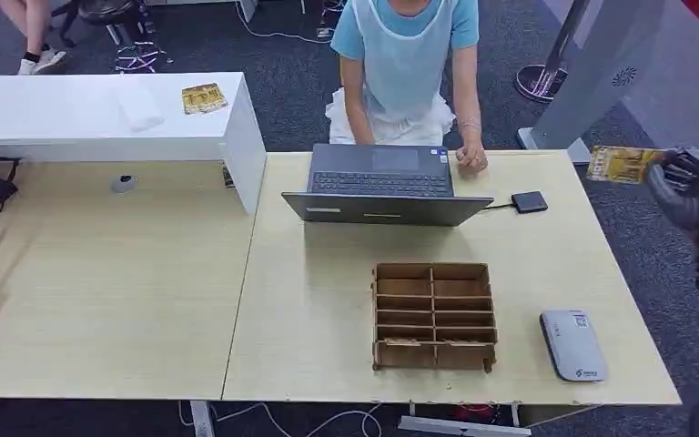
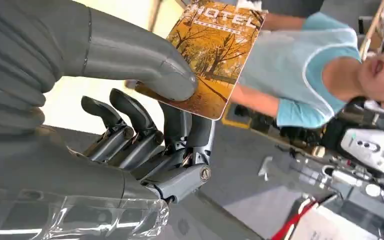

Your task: Pass the card to the sensor for recognition and then transmit it.

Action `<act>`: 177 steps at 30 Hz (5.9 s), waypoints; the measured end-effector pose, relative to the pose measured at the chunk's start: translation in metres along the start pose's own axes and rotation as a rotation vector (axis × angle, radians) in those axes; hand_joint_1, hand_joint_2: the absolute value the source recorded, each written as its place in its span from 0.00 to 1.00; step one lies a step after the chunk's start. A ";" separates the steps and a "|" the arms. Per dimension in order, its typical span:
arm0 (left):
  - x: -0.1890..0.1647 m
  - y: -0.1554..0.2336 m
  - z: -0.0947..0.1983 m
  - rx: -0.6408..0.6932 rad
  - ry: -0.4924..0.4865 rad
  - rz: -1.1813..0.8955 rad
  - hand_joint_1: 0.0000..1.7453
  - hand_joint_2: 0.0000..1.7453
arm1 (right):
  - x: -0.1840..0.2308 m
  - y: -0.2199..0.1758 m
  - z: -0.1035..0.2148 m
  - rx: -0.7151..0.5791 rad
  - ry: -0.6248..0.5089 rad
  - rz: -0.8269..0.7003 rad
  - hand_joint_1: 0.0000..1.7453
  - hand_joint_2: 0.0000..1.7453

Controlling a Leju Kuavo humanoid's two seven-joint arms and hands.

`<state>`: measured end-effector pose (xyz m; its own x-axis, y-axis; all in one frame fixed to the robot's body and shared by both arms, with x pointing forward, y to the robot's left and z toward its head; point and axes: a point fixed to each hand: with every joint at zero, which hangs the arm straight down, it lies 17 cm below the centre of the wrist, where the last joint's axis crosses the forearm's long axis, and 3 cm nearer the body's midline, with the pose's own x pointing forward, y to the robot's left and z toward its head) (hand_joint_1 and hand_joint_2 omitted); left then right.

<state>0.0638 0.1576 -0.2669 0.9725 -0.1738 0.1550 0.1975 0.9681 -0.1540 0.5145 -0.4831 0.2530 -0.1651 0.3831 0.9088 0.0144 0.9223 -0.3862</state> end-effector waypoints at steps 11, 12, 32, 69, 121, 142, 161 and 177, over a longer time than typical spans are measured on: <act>-0.001 -0.001 0.000 0.000 -0.006 0.011 0.00 0.00 | -0.041 -0.005 0.083 0.182 0.124 0.027 1.00 1.00; -0.001 -0.001 0.000 0.000 -0.006 0.010 0.00 0.00 | -0.043 -0.005 0.087 0.199 0.137 0.039 1.00 1.00; 0.000 -0.002 0.000 -0.001 -0.004 -0.024 0.00 0.00 | -0.113 0.016 0.114 0.344 0.373 0.151 1.00 1.00; -0.001 -0.002 0.000 -0.001 0.000 -0.050 0.00 0.00 | -0.184 0.056 0.151 0.406 0.547 0.113 1.00 1.00; -0.001 -0.002 0.000 -0.007 -0.001 -0.052 0.00 0.00 | -0.199 0.053 0.170 0.361 0.587 0.022 1.00 1.00; -0.001 -0.001 0.000 -0.007 0.002 -0.037 0.00 0.00 | -0.005 0.018 -0.011 -0.036 0.005 0.431 1.00 1.00; -0.001 0.001 0.000 -0.003 0.021 -0.110 0.00 0.00 | 0.092 0.030 -0.108 -0.218 -0.109 1.090 1.00 1.00; -0.002 0.001 0.001 -0.014 0.029 -0.140 0.00 0.00 | 0.107 0.142 -0.143 -0.047 -0.167 1.317 1.00 1.00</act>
<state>0.0620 0.1586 -0.2666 0.9385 -0.3119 0.1480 0.3327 0.9316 -0.1463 0.6402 -0.3043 0.3180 -0.1200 0.9783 -0.1687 0.2887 -0.1282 -0.9488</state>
